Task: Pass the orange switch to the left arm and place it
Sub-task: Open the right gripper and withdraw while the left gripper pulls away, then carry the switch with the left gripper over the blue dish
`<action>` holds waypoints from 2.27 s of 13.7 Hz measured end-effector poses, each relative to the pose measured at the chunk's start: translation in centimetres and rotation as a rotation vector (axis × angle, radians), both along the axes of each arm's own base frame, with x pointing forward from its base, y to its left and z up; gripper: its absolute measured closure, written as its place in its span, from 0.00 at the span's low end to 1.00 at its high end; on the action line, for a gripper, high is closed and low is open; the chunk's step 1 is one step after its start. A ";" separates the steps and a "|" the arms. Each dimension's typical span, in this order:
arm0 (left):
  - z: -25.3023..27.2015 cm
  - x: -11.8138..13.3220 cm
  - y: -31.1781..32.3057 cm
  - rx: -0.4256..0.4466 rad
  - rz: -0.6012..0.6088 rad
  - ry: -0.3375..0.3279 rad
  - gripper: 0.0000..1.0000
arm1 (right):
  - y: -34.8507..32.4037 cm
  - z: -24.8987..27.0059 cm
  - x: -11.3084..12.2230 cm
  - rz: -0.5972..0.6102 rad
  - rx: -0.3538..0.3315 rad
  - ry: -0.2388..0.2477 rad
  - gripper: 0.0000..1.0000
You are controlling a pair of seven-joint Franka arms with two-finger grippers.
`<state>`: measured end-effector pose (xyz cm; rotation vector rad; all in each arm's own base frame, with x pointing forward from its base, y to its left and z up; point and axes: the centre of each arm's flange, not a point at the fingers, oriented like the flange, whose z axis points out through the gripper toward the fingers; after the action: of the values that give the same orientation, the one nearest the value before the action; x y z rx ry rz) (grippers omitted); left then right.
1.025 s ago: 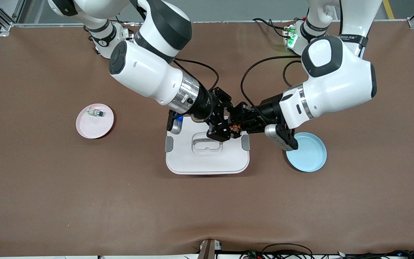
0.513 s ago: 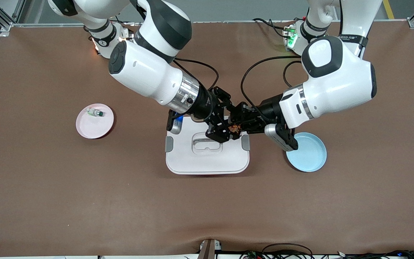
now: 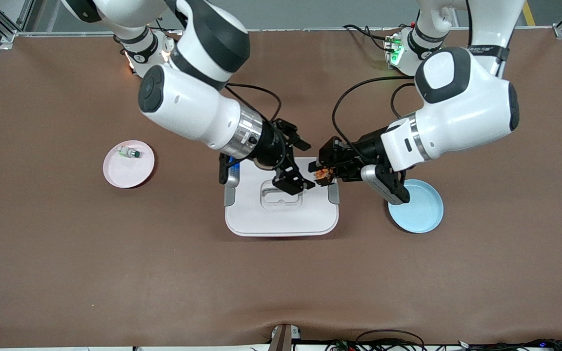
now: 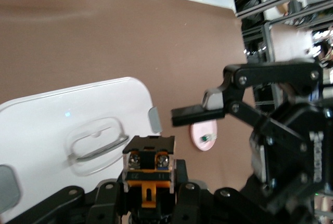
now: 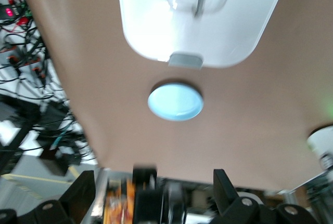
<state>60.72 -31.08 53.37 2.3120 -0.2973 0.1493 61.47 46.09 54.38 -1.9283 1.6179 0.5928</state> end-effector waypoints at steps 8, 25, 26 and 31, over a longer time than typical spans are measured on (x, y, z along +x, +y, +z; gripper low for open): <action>5.3 -2.5 9.6 0.186 -0.101 0.084 0.66 | -12.4 0.0 2.5 0.453 -0.099 -0.039 0.00; -5.5 -1.1 22.9 0.620 0.109 0.278 0.66 | -35.6 0.1 3.2 1.287 -0.342 -0.167 0.00; -6.1 -1.0 23.2 0.630 0.171 0.293 0.66 | -35.8 0.1 3.3 1.321 -0.335 -0.184 0.00; -9.2 -0.7 23.9 0.673 0.501 0.378 0.66 | -37.1 1.0 3.3 1.375 -0.347 -0.220 0.00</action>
<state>60.00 -7.23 44.16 2.9679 0.5061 -0.1707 64.76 9.01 55.37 -3.0672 0.0285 0.5323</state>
